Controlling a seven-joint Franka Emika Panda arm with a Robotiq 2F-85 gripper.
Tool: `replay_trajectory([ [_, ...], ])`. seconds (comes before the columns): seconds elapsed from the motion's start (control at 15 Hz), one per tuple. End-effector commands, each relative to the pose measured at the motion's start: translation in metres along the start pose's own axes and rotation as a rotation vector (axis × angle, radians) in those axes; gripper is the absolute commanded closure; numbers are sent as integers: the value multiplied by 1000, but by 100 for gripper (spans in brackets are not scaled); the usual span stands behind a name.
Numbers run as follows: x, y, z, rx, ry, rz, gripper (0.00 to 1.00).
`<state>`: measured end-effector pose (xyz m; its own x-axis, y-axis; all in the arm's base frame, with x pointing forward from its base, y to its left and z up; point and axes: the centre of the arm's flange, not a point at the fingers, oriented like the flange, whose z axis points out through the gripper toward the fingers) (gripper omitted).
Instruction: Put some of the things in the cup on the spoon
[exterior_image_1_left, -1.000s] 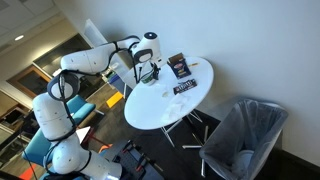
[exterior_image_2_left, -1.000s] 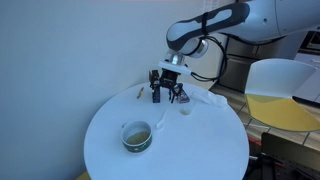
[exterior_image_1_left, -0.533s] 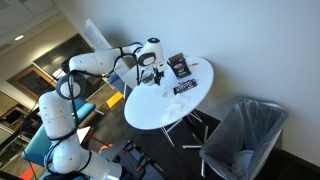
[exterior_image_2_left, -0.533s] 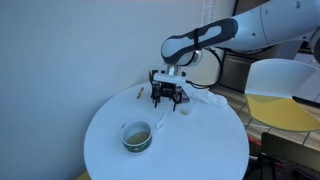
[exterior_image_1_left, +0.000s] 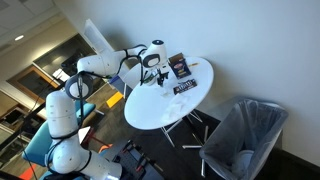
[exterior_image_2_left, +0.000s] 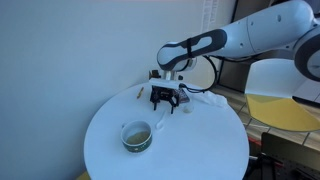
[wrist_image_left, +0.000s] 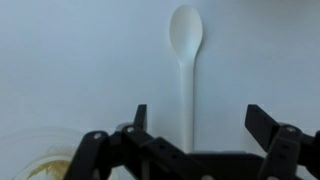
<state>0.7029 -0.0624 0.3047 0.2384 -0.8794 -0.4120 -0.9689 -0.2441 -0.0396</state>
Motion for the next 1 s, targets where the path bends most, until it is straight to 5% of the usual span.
replay_trajectory([
  [0.0, 3, -16, -3, 6, -26, 39, 0],
  [0.93, -29, -18, -46, 63, -65, -16, 0],
])
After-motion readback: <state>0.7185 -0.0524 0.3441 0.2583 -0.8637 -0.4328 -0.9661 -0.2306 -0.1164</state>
